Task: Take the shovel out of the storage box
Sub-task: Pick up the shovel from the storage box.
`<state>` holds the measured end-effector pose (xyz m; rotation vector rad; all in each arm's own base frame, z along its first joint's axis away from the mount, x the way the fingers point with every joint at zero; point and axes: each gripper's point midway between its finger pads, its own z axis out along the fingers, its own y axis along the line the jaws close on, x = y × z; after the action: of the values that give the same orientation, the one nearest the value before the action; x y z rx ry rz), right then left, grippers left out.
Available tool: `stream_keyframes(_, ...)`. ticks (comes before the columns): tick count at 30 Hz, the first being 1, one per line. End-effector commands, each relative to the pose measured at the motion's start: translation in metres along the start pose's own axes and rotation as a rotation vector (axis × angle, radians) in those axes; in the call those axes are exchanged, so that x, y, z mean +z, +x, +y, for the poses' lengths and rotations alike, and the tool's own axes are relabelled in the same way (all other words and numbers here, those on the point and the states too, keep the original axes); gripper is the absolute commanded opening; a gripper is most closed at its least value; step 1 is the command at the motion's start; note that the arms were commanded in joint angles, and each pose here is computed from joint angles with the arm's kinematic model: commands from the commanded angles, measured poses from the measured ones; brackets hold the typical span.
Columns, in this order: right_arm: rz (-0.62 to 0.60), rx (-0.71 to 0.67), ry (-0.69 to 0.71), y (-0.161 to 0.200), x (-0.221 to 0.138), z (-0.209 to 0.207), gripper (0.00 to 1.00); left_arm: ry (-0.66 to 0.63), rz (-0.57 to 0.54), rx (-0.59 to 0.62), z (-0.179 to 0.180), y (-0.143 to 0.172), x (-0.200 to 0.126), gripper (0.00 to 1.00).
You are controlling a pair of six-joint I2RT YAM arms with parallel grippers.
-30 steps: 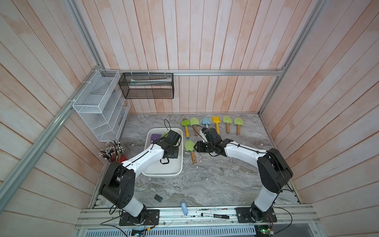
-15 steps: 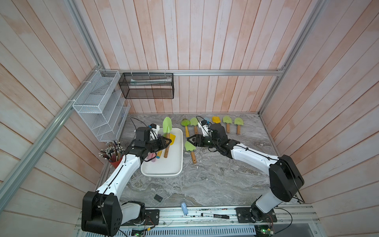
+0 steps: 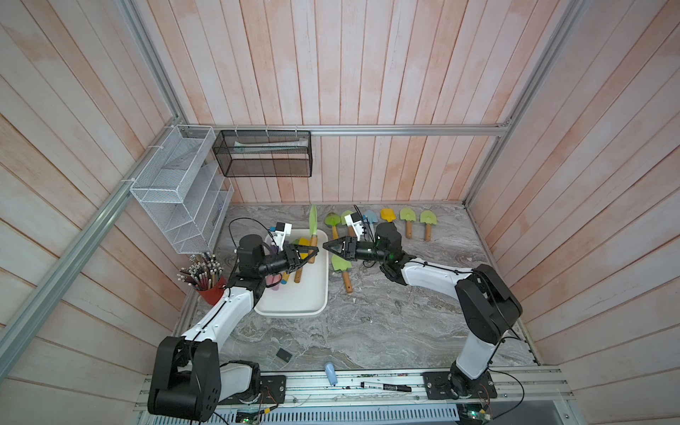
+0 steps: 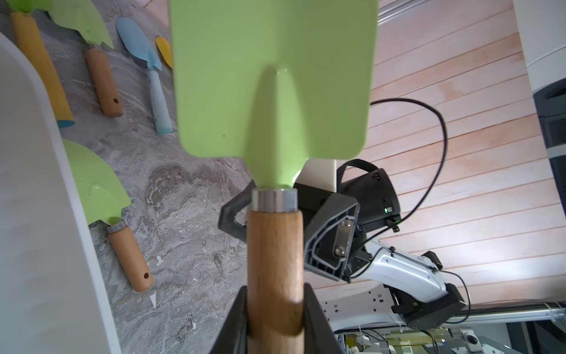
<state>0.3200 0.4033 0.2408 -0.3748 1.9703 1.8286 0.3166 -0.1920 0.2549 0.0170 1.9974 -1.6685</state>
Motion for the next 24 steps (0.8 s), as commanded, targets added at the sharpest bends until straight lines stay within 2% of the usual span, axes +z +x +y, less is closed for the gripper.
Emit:
stream_keyframes(1, -0.006, -0.047, -0.148, -0.013, 0.002, 0.036, 0.57, 0.091, 0.042, 0.06, -0.023, 0.007, 0.005, 0.01)
stream_keyframes(8, 0.009, -0.052, -0.253, -0.011, 0.002, 0.054, 0.54, 0.131, 0.065, 0.056, -0.03, 0.012, 0.013, 0.01)
stream_keyframes(14, 0.017, -0.07, -0.288, -0.01, 0.0, 0.064, 0.51, 0.145, 0.07, 0.057, -0.031, 0.013, 0.017, 0.01)
stream_keyframes(21, 0.019, -0.068, -0.328, -0.012, 0.0, 0.07, 0.35, 0.157, 0.093, 0.051, -0.033, 0.02, 0.024, 0.01)
stream_keyframes(24, 0.016, -0.068, -0.343, -0.012, 0.0, 0.072, 0.34, 0.17, 0.101, 0.052, -0.037, 0.022, 0.026, 0.01)
